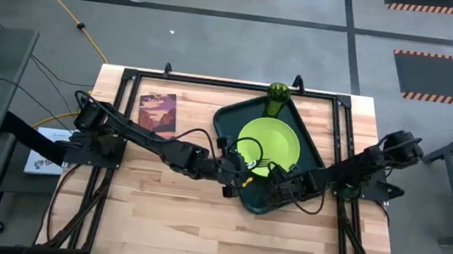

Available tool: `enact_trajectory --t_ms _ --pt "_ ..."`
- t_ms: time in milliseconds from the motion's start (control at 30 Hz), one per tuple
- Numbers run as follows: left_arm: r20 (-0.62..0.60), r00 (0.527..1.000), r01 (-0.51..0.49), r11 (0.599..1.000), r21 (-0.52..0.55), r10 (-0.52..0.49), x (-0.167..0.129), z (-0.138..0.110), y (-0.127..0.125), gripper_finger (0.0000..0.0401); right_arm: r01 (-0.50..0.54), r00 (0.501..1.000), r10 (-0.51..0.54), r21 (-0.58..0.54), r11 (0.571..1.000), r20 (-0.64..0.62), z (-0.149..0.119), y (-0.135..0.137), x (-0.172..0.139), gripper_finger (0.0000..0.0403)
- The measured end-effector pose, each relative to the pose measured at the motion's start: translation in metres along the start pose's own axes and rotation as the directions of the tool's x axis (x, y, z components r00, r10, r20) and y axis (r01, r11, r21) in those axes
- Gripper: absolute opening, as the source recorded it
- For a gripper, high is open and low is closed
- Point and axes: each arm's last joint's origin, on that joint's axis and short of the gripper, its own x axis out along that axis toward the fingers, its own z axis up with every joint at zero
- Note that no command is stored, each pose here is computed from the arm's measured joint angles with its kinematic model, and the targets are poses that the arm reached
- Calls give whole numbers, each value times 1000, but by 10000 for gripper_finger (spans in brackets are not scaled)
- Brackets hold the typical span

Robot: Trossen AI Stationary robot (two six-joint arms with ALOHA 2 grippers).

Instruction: Pick and place plate/cup/fork/spoon on tray

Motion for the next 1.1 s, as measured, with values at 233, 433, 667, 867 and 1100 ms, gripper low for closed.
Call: enact_trajectory --t_ms 233,433,667,867,1100 --pt "0 1000 -1 1000 0 1 0 0 0 5 -17 1000 17 -8 1000 -16 -1 1 0 0" --pt "0 1000 -2 1000 0 2 0 0 0 5 -31 999 30 -44 999 -16 -4 4 -2 0" --pt "0 1000 -2 1000 0 2 0 0 0 5 -53 998 51 -69 996 -30 -10 9 -5 0" --pt "2 1000 -13 1000 0 13 0 0 0 5 -51 999 50 -87 995 -14 -13 11 -6 0" --pt "0 1000 -20 1000 -14 20 1 0 3 5 -37 997 47 -159 987 59 -8 8 -19 0"
